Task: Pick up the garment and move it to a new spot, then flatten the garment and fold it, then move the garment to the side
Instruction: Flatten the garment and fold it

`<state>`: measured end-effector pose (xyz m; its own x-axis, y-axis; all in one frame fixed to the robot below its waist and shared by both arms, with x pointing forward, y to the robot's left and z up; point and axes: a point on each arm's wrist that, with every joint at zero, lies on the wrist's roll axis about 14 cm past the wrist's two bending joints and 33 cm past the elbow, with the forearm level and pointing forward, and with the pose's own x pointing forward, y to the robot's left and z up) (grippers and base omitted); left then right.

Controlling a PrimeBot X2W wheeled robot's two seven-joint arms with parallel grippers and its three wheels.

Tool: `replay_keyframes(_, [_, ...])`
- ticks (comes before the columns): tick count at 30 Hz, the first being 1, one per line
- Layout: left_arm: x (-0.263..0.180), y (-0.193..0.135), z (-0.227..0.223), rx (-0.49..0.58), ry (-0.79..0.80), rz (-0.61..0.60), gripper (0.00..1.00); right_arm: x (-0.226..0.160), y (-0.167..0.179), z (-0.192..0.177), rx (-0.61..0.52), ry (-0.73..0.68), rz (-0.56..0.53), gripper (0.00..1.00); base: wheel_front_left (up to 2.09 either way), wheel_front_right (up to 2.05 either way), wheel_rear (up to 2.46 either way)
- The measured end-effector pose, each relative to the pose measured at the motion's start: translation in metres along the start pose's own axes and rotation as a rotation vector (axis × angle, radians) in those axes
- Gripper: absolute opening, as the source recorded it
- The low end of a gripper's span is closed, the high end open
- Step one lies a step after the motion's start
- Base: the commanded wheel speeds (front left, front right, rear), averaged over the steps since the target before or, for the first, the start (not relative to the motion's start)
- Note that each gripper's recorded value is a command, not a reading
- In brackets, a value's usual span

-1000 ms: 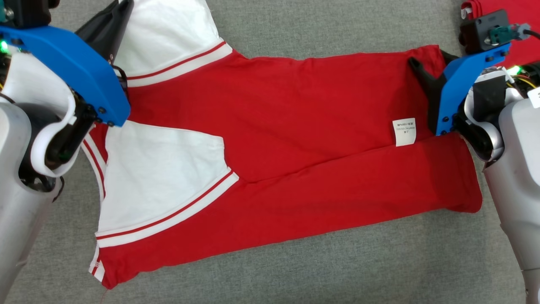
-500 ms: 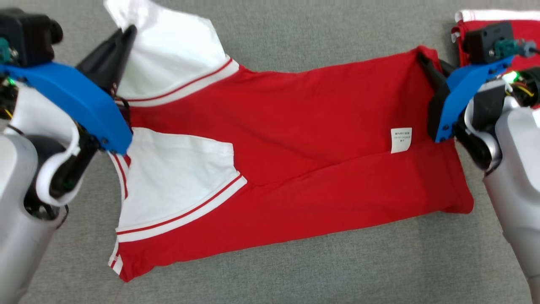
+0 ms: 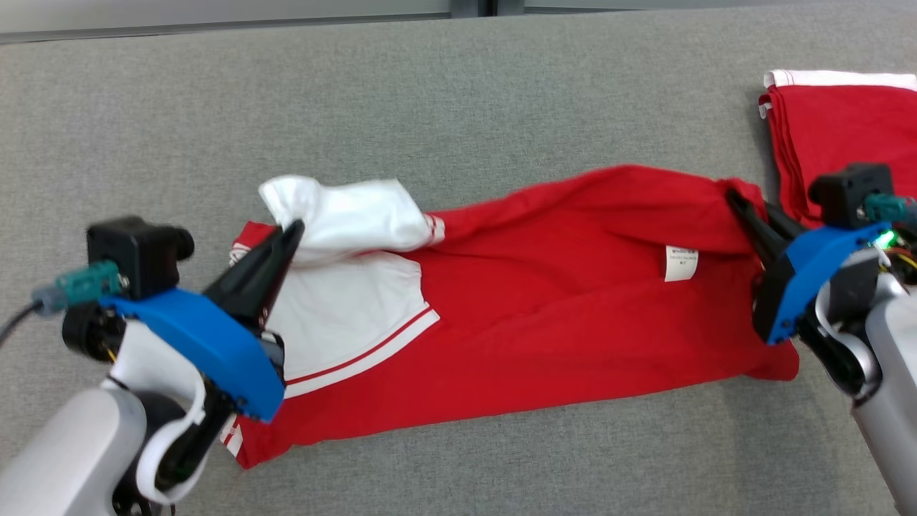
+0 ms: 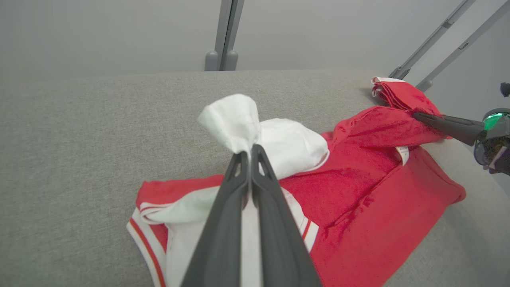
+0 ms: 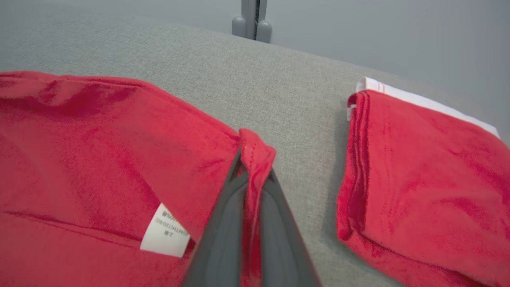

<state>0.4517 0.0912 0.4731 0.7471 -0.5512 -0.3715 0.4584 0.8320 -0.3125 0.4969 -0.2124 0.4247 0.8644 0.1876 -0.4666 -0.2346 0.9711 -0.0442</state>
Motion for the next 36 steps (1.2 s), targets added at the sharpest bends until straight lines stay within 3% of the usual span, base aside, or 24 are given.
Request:
replay_keyframes(13, [-0.028, -0.003, -0.045, -0.134, 0.031, 0.054, 0.0, -0.033, 0.003, -0.014, -0.004, 0.02, 0.018, 0.0, 0.0, 0.0, 0.0])
replay_keyframes(23, [-0.037, -0.005, -0.068, -0.193, 0.058, 0.081, 0.0, -0.053, 0.024, -0.025, -0.11, 0.078, 0.11, 0.0, 0.0, 0.0, 0.0])
replay_keyframes(29, [-0.039, -0.006, -0.074, -0.196, 0.079, 0.085, 0.0, -0.063, 0.024, -0.038, -0.173, 0.156, 0.134, 0.07, 0.0, 0.0, 0.0])
replay_keyframes(31, [-0.04, -0.008, -0.076, -0.197, 0.09, 0.08, 0.0, -0.065, 0.027, -0.039, -0.183, 0.169, 0.148, 0.18, 0.0, 0.0, 0.0])
replay_keyframes(33, [-0.041, -0.009, -0.078, -0.199, 0.095, 0.078, 0.0, -0.067, 0.026, -0.04, -0.193, 0.177, 0.153, 0.49, 0.0, 0.0, 0.0])
replay_keyframes(34, [-0.042, -0.008, -0.078, -0.201, 0.098, 0.083, 0.2, -0.067, 0.025, -0.04, -0.202, 0.179, 0.15, 0.76, 0.0, 0.0, 0.0])
replay_keyframes(35, [-0.043, -0.007, -0.08, -0.203, 0.107, 0.085, 0.83, -0.068, 0.023, -0.04, -0.207, 0.179, 0.148, 1.0, 0.0, 0.0, 0.0])
replay_keyframes(36, [-0.045, -0.006, -0.082, -0.208, 0.112, 0.092, 1.0, -0.069, 0.023, -0.039, -0.211, 0.175, 0.147, 1.0, 0.0, 0.0, 0.0])
